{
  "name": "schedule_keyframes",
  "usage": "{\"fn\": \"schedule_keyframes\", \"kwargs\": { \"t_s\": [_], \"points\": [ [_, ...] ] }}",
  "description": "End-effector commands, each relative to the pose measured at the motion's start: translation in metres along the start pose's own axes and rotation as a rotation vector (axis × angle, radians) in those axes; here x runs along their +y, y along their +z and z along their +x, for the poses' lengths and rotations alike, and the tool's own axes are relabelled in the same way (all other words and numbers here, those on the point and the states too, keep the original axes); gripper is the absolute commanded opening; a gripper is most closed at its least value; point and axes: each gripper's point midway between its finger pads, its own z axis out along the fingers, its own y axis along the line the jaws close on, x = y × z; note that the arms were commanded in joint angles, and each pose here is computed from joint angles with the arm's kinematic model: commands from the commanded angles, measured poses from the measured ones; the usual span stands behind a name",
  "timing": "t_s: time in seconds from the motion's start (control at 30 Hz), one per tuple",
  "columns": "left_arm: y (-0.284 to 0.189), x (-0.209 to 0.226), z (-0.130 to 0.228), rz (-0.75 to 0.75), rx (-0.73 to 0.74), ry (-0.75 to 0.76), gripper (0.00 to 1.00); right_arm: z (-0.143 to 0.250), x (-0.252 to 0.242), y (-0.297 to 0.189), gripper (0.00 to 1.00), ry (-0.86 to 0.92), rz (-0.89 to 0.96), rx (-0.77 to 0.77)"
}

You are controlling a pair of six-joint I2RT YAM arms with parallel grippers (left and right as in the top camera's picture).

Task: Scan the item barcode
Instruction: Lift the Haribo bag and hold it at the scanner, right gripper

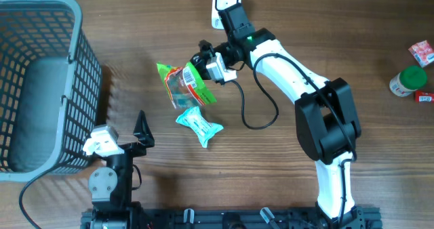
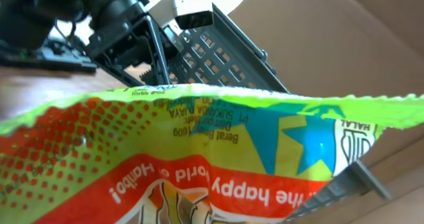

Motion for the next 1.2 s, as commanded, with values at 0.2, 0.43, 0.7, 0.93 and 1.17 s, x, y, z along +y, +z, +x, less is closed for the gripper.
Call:
{"fn": "schedule_keyframes", "kwargs": {
  "t_s": [0.2, 0.43, 0.7, 0.93, 1.17],
  "points": [
    [0.0, 0.0, 0.001, 0.003, -0.003, 0.001, 1.0, -0.022, -0.015, -0.002, 0.04, -0.082, 0.016, -0.06],
    [0.0, 0.0, 0.001, 0.002, -0.003, 0.001, 1.0, -0.005, -0.014, -0.013, 0.04, 0.198, 0.019, 0.031],
    [0.0, 0.0, 0.001, 0.003, -0.003, 0.001, 1.0, 0.013, -0.015, -0.062, 0.04, 2.532, 0.232, -0.026],
    [0.0, 0.0, 0.001, 0.002, -0.003, 0.001, 1.0, 0.095, -0.049, -0.106, 0.05, 2.283, 0.876, 0.15],
    [0.0, 0.0, 0.001, 0.003, -0.003, 0.001, 1.0, 0.131, -0.09, -0.153, 0.05, 2.222, 1.323, -0.04]
  ]
}}
